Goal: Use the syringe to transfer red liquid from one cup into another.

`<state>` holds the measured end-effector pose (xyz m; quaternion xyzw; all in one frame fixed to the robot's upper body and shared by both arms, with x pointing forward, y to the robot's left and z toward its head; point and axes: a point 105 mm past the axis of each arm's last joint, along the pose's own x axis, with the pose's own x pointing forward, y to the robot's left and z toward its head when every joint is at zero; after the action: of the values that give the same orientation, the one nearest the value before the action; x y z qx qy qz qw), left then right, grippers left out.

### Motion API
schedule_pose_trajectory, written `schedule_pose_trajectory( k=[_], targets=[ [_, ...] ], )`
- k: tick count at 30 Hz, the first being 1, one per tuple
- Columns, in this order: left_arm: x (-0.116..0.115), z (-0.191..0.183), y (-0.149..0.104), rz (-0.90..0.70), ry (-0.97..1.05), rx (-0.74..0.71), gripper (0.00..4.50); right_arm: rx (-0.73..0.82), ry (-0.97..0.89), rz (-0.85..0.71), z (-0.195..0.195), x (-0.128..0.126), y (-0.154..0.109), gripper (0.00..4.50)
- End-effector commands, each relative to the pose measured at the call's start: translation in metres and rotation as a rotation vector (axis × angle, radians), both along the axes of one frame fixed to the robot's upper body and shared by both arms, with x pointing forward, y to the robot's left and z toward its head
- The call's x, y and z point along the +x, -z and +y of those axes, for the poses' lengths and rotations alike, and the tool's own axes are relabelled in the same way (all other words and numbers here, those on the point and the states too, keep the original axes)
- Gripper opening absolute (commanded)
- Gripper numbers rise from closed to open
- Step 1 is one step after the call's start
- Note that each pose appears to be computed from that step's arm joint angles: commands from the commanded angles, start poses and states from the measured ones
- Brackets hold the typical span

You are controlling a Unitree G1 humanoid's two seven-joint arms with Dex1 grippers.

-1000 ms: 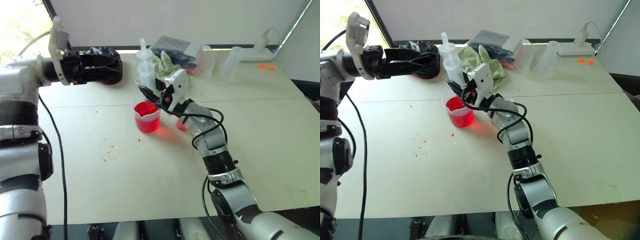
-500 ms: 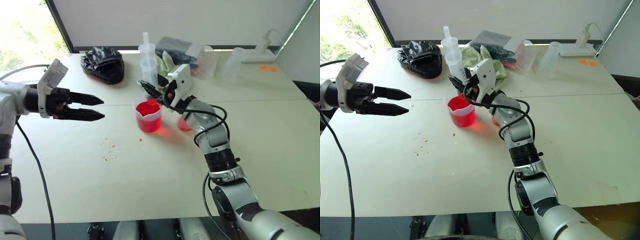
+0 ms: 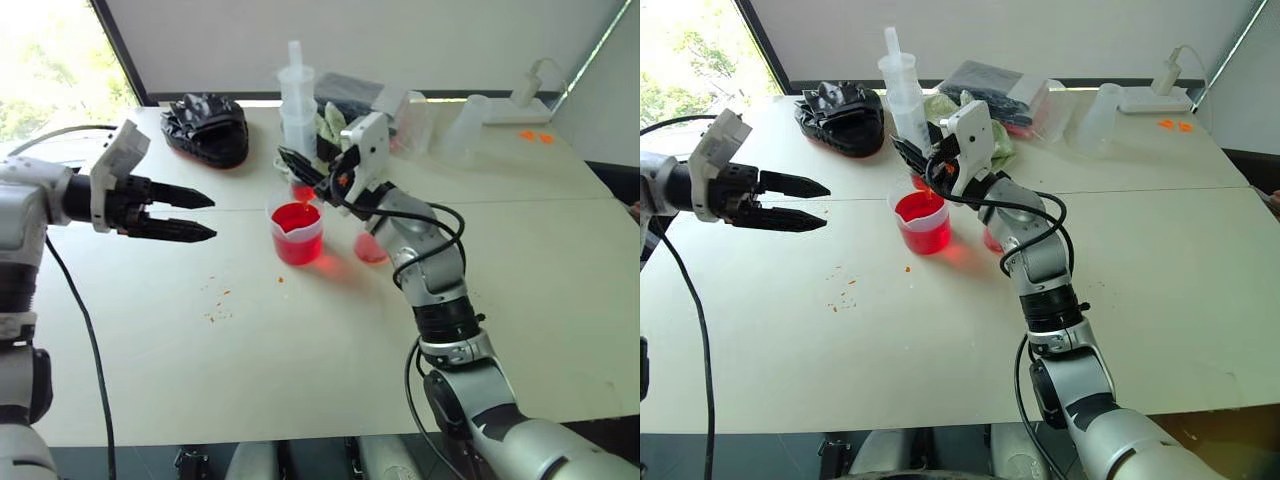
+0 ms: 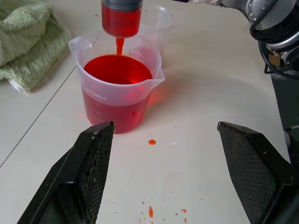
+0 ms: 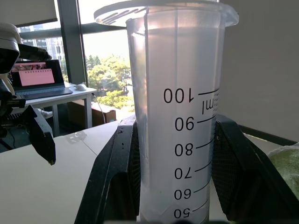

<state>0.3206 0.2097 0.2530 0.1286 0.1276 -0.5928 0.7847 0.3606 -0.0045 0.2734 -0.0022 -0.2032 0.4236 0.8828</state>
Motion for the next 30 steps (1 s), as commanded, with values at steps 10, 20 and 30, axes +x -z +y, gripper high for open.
schedule_pose_trajectory(
  k=[10, 20, 30],
  targets=[
    [0.009, -0.020, -0.012, -0.069, 0.075, -0.046, 3.68, 0.090, 0.224, -0.155, -0.079, -0.009, -0.082, 1.42],
    [0.016, -0.033, -0.016, -0.082, 0.108, -0.067, 3.68, 0.067, 0.336, -0.063, -0.109, -0.013, -0.050, 1.42],
    [0.018, -0.041, -0.027, -0.088, 0.138, -0.099, 3.68, 0.071, 0.344, 0.011, -0.099, -0.023, -0.021, 1.42]
  ],
)
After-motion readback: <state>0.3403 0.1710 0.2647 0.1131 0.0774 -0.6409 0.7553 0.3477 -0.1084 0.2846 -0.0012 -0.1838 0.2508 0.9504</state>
